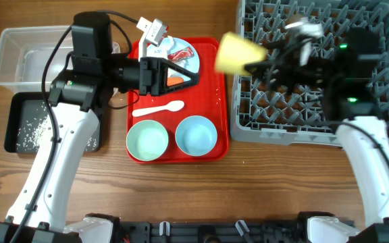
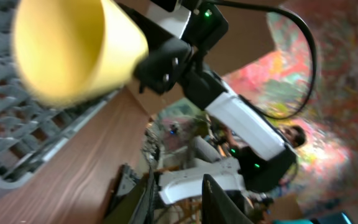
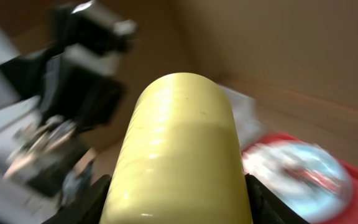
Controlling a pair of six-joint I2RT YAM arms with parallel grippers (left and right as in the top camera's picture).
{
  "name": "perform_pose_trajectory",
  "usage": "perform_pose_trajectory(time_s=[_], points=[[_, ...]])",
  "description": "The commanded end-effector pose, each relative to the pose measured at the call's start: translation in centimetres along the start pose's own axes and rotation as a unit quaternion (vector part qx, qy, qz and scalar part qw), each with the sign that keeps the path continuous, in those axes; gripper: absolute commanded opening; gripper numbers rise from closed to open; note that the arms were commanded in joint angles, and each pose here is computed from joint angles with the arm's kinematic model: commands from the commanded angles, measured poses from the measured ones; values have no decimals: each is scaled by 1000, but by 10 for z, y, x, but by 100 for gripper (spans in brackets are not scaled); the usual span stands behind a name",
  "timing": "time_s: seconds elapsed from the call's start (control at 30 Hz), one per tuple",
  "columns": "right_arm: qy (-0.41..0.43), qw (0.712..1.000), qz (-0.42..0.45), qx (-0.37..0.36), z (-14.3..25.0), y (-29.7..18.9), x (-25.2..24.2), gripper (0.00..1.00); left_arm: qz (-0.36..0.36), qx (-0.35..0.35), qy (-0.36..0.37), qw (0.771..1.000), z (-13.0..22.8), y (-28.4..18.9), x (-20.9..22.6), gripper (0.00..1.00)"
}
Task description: Sort waste into correct bins and load items into the dishwasher rack
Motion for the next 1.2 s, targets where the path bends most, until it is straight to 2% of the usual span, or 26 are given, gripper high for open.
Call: perform_pose_trajectory(time_s=[0.0,0.07,0.17,0.27,0.33,0.4,0.5,0.73,0.77,0.87,0.93,0.97,1.07,1.17], points=[[105,980,167,-32,8,-31,-35,44,-153,-53,-12,987,-7,-4,22,21],[154,955,251,-25,21,-38,-40,43,-267,-82,-35,960,-7,-11,41,17],[202,878,434,7,43,-55,-28,43,-440,-92,-74,890,5,-20,69,16],[226,819,524,59,56,-55,-9,42,-511,-85,-83,852,12,-22,79,21],[220,769,592,92,67,-47,2,42,-535,-77,-90,836,16,-22,85,26],[220,737,626,125,80,-41,3,42,-539,-66,-101,833,19,-21,92,28],[236,711,639,176,95,-36,-16,42,-543,-51,-117,830,24,-20,99,28],[252,704,623,227,114,-16,-55,43,-545,-45,-123,828,26,-20,102,29],[253,707,619,230,115,-14,-57,47,-545,-45,-123,828,26,-20,102,31],[259,732,588,224,113,-6,-58,81,-545,-45,-123,828,26,-20,102,38],[262,748,570,218,103,-4,-54,96,-545,-45,-123,828,26,-20,102,42],[259,756,559,220,96,-3,-52,100,-545,-45,-123,828,26,-20,102,45],[230,780,549,192,44,-6,-28,100,-544,-45,-122,829,26,-19,101,77],[194,804,539,159,1,-9,1,100,-540,-34,-71,838,20,-15,100,79]])
Point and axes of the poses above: each gripper's point midway between its finger pads, its own y axis out along the fingers, its own x axis along the line the jaws close on, z = x × y, the point moved 9 cm from there along -y, back along the fingers, and after that the axes turned 6 degrees about y, right-handed, at the moved point
